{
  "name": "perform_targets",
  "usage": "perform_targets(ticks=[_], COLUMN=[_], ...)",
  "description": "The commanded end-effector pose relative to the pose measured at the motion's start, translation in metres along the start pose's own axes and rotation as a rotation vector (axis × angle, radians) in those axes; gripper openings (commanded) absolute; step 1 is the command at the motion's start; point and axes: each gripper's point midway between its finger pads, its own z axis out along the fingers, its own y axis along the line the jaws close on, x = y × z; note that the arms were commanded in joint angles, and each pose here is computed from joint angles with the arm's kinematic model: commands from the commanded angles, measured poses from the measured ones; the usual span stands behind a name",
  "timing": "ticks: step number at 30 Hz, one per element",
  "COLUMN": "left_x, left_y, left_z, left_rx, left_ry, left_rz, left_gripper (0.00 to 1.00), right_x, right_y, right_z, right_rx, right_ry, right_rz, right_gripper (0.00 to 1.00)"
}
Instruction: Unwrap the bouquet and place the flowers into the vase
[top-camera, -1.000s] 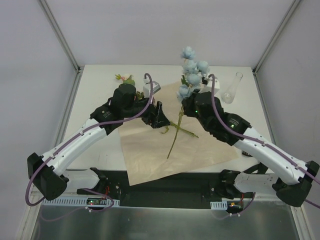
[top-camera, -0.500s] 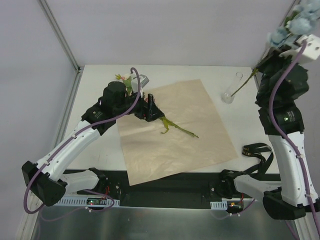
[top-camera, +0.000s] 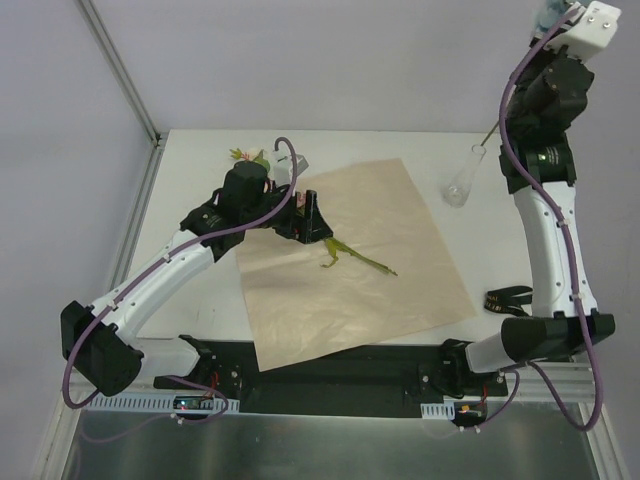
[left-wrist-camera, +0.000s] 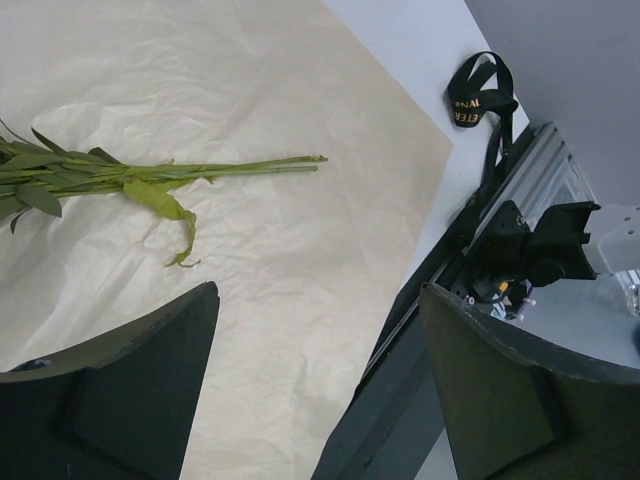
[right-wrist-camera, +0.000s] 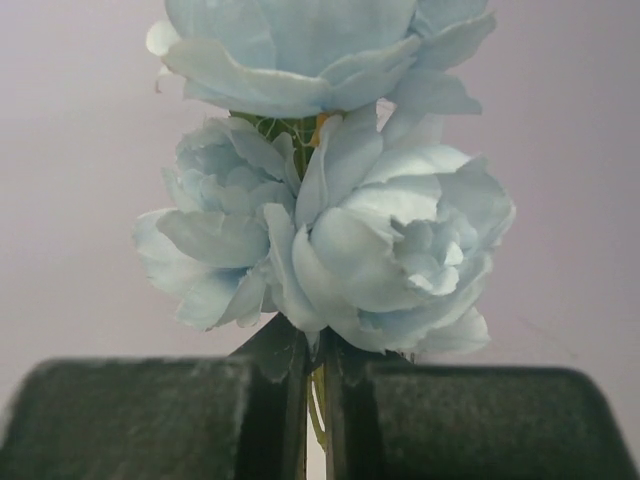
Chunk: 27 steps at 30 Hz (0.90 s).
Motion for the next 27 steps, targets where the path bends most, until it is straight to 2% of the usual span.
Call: perform_targets(ticks=[1,10,17,27], left_x=[0.002,0.002,0.005,0.005], left_y=[0.001,0.003,0.006,0.006], left_z=[0.004,0.005,0.008,0.010], left_rx=[0.017,0.012,0.009,0.014], left_ry=[0.011,0.015,0.026,0.032], left_rz=[0.019,0.023,0.020,0.020], left_gripper=[0.80,0.81,0.80,0.80], right_x=[-0.027,0.010,0.022,0.067], right_y=[0.007,0.007,0.006,0.000], right_z=[0.016,0.033,0.038,0.039], right_rx=[-0.029,-0.030,-0.030,-0.030], right_ry=[-0.097,-0.062,-0.051,0.002], right_rz=[0.013,-0.008,0.001,-0.009], right_gripper=[0.01,0.01,0.01,0.01])
